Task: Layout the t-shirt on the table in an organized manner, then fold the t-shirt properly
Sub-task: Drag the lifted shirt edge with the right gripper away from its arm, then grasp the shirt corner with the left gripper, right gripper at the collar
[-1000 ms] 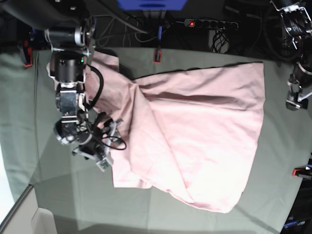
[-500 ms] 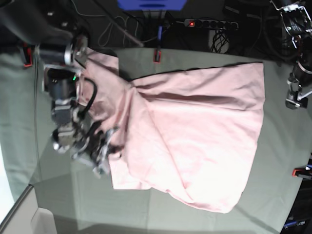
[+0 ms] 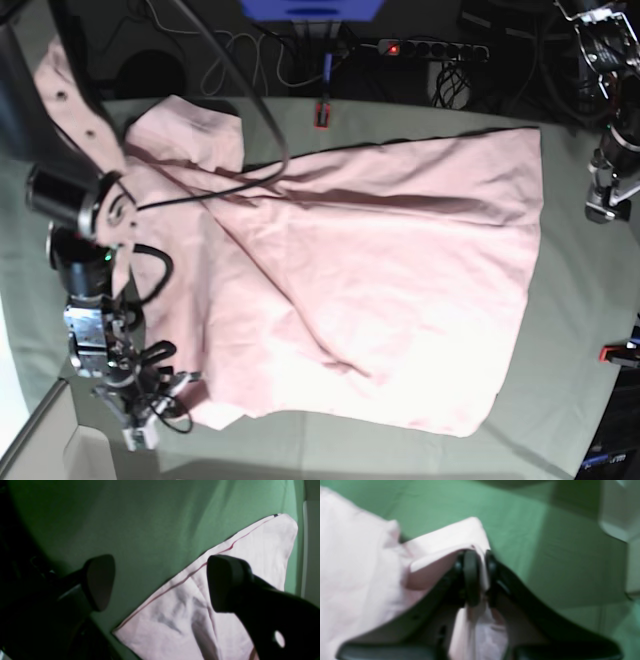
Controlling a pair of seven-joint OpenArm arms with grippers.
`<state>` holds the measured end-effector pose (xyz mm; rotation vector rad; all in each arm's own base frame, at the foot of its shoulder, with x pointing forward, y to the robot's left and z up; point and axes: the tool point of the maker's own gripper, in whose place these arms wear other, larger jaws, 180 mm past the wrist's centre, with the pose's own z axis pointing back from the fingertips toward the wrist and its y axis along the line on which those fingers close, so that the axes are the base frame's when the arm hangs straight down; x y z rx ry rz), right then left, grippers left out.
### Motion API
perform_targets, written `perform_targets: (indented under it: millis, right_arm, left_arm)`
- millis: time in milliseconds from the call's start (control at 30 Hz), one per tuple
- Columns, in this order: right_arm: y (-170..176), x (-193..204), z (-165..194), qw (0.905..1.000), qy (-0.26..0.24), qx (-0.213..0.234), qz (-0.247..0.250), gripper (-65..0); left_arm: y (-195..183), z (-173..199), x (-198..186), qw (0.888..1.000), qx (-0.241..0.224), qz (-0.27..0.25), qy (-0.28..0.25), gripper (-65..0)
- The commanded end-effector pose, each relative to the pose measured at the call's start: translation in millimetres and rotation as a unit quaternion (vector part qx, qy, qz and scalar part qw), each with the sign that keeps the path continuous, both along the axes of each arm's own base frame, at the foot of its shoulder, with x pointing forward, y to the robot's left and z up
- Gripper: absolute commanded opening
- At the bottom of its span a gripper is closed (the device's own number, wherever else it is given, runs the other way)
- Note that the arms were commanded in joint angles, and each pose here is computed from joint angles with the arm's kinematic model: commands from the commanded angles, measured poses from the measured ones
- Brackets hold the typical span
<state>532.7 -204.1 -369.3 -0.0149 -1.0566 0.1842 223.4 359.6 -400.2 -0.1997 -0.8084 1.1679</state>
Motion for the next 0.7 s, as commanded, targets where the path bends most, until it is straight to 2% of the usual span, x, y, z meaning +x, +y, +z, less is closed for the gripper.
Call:
perform_targets:
  millis: [0, 100, 200, 333, 500, 667]
  right_arm:
    - [-15, 28, 49, 0.9971, -0.071, -0.008, -0.027, -50.3]
    - [-51, 34, 69, 0.9886, -0.107, -0.046, -0.095, -44.2]
    - [-70, 41, 93, 0.9789, -0.133, -0.069, -0.138, -38.2]
    - [-71, 43, 97, 0.9779, -0.137, -0.07, -0.142, -31.4]
    - [-72, 38, 88, 0.9791, -0.126, -0.07, -0.143, -31.0]
    - [-90, 9, 48, 0.9805, -0.079, -0.089, -0.157, -31.0]
  left_arm:
    - [7, 10, 2, 1.0, 0.013, -0.002, -0.009, -9.4]
    - [6, 13, 0, 1.0, 0.018, -0.006, -0.011, -9.4]
    - [6, 14, -5, 1.0, 0.022, -0.008, -0.007, -9.3]
    - [5, 19, -4, 1.0, 0.027, -0.012, -0.011, -9.3]
    - [2, 28, -3, 0.999, 0.037, -0.02, -0.018, -9.3]
    - [1, 24, -8, 0.999, 0.036, -0.023, -0.011, -9.3]
